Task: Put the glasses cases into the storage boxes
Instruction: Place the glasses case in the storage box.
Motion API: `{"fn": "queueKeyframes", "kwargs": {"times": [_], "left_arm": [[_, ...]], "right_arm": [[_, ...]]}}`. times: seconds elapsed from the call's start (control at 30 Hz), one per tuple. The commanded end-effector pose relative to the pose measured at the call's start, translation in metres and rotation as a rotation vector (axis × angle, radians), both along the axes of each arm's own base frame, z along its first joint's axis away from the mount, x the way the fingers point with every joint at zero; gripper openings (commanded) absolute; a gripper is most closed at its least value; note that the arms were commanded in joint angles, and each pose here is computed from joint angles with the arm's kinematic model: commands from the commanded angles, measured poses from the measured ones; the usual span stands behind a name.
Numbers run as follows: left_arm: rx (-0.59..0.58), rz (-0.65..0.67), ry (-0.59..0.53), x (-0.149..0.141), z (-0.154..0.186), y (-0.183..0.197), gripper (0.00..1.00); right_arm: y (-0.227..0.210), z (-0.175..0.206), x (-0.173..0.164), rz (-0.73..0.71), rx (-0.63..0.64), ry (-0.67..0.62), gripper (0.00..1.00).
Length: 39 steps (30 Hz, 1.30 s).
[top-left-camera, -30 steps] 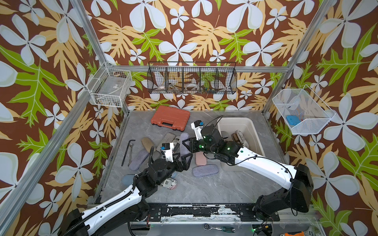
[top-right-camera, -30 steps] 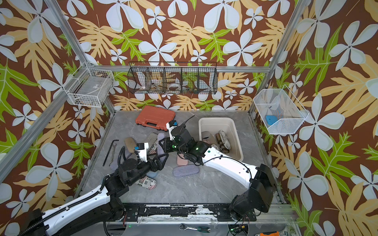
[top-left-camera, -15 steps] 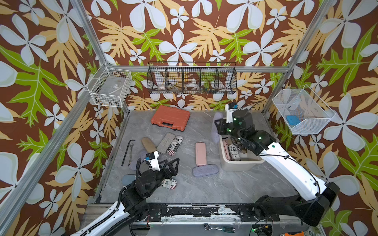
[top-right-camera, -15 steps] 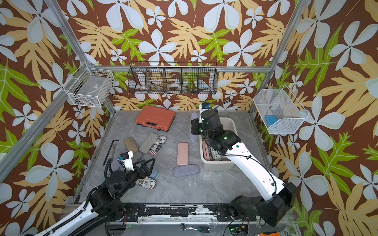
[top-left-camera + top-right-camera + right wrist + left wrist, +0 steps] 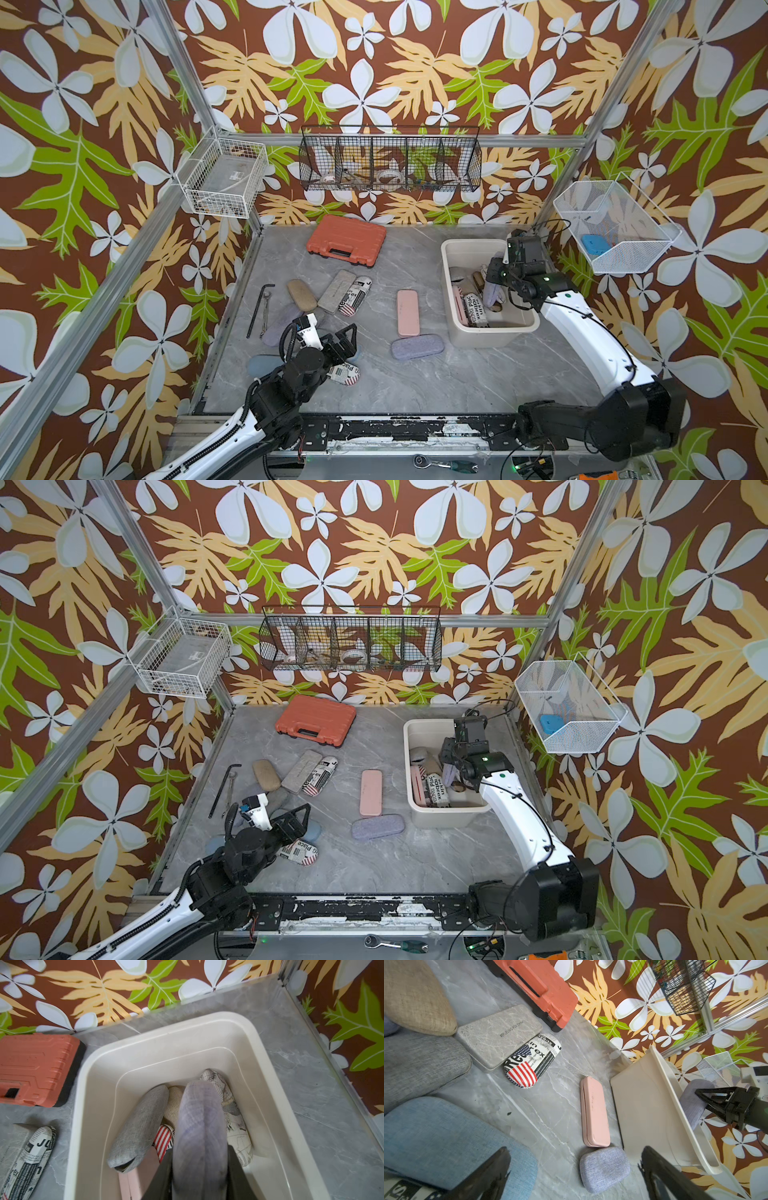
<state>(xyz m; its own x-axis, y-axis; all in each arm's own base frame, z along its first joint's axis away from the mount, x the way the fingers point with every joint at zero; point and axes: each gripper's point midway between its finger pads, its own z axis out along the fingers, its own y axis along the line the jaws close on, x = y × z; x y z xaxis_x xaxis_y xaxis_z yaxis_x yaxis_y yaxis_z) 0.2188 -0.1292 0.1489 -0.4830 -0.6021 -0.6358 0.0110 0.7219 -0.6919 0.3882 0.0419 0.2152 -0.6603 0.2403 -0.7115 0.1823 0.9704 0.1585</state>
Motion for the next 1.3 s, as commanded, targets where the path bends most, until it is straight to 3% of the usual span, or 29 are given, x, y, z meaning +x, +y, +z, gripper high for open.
{"fn": "queueKeyframes", "kwargs": {"times": [0.0,0.3,0.47,0.63,0.87,1.07,1.27], "left_arm": [[-0.024,0.001,0.011,0.002,0.003,-0.003,1.0],[-0.012,-0.013,0.017,0.0,0.003,-0.004,1.0],[-0.007,-0.061,0.014,-0.001,0.003,-0.013,1.0],[-0.003,-0.128,0.034,-0.001,0.002,-0.029,1.0],[0.001,-0.241,0.058,0.0,0.003,-0.056,1.0],[-0.021,-0.489,0.048,-0.01,0.016,-0.106,1.0],[0.142,-0.499,0.068,0.006,0.013,-0.119,1.0]], "right_arm": [[0.012,-0.008,0.021,0.051,0.03,-0.001,0.26],[0.035,-0.052,0.05,0.129,0.084,0.1,0.33],[0.047,-0.056,0.057,0.171,0.131,0.105,0.37],[0.051,-0.046,0.053,0.187,0.159,0.09,0.48],[0.048,-0.022,0.022,0.186,0.189,0.034,0.51],[0.048,-0.011,-0.025,0.194,0.241,-0.011,0.51],[0.042,0.004,-0.069,0.193,0.255,-0.074,0.62]]}}
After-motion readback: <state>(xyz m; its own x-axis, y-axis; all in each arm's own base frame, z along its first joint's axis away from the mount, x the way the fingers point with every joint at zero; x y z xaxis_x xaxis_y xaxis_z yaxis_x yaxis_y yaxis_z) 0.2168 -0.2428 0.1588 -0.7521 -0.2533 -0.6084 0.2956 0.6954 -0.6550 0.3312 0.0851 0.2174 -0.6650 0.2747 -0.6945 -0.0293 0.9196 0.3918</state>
